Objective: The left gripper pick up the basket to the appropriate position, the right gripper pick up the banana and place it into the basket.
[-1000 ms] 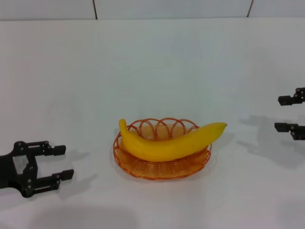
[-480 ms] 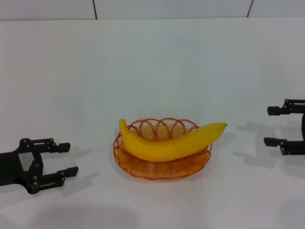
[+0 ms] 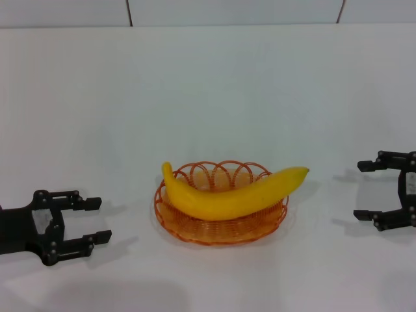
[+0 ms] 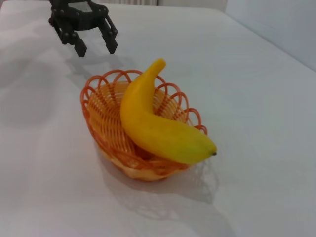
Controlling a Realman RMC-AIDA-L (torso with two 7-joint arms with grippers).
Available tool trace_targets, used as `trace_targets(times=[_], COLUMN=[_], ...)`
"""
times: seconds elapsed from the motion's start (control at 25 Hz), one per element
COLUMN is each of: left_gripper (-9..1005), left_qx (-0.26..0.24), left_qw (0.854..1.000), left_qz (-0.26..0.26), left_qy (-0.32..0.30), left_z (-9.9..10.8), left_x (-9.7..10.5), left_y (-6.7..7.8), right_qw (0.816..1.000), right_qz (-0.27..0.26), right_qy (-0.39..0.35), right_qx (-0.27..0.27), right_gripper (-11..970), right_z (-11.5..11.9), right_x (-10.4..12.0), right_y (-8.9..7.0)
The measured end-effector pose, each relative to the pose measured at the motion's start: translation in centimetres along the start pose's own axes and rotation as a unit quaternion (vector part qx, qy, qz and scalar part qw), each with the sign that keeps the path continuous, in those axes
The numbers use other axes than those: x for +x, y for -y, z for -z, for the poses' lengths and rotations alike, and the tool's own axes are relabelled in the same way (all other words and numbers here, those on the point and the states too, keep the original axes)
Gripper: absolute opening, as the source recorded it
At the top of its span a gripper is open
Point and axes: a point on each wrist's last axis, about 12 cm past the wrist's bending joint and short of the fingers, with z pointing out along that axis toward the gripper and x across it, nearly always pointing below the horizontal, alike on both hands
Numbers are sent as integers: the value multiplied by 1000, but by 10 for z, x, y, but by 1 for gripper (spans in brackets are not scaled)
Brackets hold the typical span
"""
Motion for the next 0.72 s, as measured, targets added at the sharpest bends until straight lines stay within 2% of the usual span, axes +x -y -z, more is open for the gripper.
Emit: trace_targets(times=[0.32, 0.72], left_gripper=[617, 617], left_qx=[-6, -5], left_qw=[1000, 1000], left_qz=[-2, -2], left_qy=[-7, -11], left_z=[-1, -3], left_x=[0, 0], left_y=[-3, -4], right_qw=[999, 999], right_qz=[6, 7], right_qy=[20, 22], right_qx=[-28, -30], right_gripper=[892, 892], right_z=[0, -1], right_x=[-6, -8], right_y=[-4, -3])
